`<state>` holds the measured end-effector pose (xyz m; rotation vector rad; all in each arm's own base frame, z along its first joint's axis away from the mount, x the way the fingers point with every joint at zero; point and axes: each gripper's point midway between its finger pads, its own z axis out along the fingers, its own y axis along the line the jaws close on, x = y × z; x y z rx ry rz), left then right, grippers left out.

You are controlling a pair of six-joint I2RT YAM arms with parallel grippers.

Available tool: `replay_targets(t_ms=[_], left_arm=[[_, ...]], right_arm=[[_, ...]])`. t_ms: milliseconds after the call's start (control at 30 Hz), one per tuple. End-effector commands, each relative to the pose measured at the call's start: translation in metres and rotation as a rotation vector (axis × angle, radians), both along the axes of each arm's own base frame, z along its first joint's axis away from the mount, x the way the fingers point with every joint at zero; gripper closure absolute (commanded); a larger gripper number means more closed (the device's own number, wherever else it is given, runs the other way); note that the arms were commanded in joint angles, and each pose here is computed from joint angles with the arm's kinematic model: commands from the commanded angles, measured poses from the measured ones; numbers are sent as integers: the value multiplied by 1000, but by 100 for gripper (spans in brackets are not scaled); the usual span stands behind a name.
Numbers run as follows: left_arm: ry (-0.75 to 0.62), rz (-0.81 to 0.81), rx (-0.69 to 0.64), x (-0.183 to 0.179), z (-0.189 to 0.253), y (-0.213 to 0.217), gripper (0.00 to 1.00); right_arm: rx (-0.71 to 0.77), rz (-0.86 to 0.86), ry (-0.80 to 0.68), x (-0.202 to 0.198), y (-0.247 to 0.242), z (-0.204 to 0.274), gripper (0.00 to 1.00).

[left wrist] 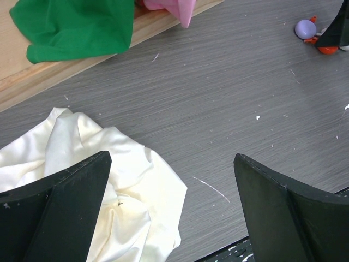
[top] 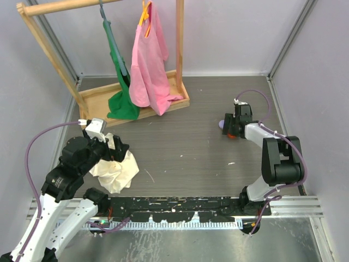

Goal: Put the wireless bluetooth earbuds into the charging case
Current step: Pick up the charging case at the center of the board.

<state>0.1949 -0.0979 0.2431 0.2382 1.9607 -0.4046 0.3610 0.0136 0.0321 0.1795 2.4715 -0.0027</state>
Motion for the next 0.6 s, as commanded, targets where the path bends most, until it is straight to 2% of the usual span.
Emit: replay_targets(t_ms=[0,133,567], left_arm=[[-58,-23,-11,5,13,-5,2],[-59,-24,-12,5,13,-5,2],[-67,-50,-30,1,16,-9,2]], right_arm=[[-23,7,-50,17,-2,11,30],[-20,14,-45,18,-1,8,32],[-35,63,-26,4,16,6,50]])
